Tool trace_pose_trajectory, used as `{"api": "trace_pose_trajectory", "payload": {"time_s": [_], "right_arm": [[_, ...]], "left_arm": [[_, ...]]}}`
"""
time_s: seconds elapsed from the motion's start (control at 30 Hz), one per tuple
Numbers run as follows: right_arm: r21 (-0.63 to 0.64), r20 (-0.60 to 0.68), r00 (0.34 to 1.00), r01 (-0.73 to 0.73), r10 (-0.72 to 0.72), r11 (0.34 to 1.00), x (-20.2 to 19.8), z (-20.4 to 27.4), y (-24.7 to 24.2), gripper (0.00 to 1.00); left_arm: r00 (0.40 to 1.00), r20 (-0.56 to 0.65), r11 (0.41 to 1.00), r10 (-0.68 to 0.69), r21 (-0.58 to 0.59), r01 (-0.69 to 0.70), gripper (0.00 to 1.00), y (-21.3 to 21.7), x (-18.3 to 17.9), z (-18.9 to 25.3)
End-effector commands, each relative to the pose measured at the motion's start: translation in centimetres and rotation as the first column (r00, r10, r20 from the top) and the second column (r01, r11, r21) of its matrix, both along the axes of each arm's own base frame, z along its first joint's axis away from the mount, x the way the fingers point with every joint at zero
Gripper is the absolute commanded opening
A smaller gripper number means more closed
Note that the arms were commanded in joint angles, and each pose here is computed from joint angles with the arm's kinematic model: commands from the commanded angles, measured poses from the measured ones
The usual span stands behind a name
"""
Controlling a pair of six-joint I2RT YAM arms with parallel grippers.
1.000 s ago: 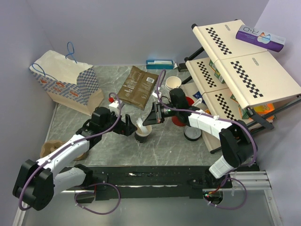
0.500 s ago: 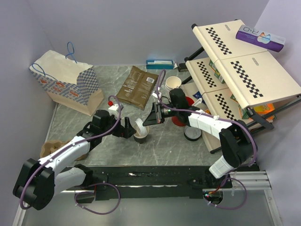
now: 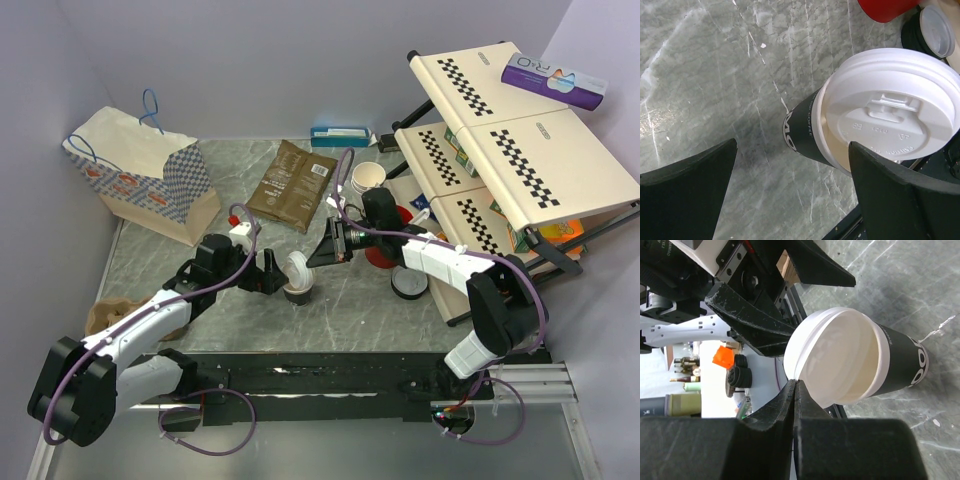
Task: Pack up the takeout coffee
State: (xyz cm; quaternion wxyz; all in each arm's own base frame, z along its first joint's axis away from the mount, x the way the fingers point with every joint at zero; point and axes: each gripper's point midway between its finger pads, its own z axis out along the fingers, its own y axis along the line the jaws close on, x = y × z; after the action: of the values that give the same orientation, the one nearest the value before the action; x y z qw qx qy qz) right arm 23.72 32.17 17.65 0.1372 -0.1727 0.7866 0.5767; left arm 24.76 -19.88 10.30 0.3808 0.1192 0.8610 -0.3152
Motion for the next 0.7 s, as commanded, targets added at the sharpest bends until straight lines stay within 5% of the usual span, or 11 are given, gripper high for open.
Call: {"api": "trace_pose_trajectory", "payload": {"time_s": [0.0, 0.67], "right_arm": [[-0.004, 0.030, 0.999, 0.033, -0.033, 0.999, 0.8, 0.6, -0.3, 0.09], [-0.048, 0.027, 0.997, 0.074, -0.073, 0.996, 1.9, -0.2, -0.6, 0.31]], "left_arm": [[0.999, 0.049, 0.999, 0.015, -0.036, -0.013, 0.99, 0.0, 0.7, 1.3], [0.994, 0.075, 0.992, -0.075, -0.097, 0.082, 0.99, -1.2, -0.1, 3.1]]}}
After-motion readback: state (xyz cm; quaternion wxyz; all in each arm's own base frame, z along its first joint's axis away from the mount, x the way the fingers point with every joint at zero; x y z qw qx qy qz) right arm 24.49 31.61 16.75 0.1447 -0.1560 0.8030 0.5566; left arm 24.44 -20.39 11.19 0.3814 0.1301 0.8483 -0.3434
